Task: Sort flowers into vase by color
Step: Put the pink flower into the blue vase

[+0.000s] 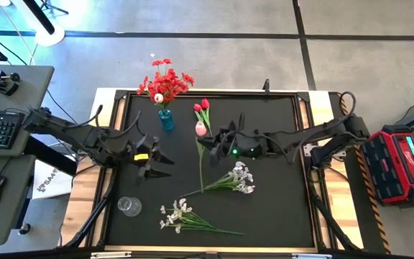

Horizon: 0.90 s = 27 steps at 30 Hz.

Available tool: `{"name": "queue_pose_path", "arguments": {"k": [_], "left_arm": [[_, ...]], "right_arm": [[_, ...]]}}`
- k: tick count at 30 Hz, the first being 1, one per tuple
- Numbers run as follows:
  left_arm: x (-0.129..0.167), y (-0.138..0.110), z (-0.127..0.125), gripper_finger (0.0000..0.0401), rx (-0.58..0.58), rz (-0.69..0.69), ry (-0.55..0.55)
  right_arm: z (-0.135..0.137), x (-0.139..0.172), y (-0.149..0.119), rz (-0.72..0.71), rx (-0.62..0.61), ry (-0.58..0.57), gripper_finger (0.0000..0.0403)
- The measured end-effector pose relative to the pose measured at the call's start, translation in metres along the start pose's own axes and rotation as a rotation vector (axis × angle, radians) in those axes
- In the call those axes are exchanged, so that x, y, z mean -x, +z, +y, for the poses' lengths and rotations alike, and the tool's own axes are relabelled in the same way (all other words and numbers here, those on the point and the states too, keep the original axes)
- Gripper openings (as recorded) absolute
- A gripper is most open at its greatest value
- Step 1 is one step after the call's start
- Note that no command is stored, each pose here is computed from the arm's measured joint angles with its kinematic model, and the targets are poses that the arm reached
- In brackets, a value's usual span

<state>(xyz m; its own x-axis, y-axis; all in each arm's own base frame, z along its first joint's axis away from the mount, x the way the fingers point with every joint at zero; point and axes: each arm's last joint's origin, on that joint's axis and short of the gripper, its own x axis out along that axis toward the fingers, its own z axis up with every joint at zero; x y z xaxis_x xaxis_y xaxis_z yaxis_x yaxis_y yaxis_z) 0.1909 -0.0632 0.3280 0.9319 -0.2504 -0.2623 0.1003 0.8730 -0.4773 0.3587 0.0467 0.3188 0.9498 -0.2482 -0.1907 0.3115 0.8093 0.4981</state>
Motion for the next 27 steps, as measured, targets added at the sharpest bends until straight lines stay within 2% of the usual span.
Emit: {"name": "queue_pose_path", "arguments": {"k": [10,19,27], "left_arm": [[-0.017,-0.002,0.0,0.0228,-0.032,-0.001,-0.001],[-0.041,-0.001,-0.003,0.0228,-0.07,-0.053,-0.059],[-0.056,-0.003,-0.003,0.0228,-0.071,-0.07,-0.067]], "right_arm": [[0.001,-0.001,0.004,-0.025,-0.001,0.027,0.0],[0.0,-0.002,0.012,-0.079,-0.016,0.054,0.0],[0.0,-0.004,0.02,-0.121,0.03,0.114,0.0]]}}
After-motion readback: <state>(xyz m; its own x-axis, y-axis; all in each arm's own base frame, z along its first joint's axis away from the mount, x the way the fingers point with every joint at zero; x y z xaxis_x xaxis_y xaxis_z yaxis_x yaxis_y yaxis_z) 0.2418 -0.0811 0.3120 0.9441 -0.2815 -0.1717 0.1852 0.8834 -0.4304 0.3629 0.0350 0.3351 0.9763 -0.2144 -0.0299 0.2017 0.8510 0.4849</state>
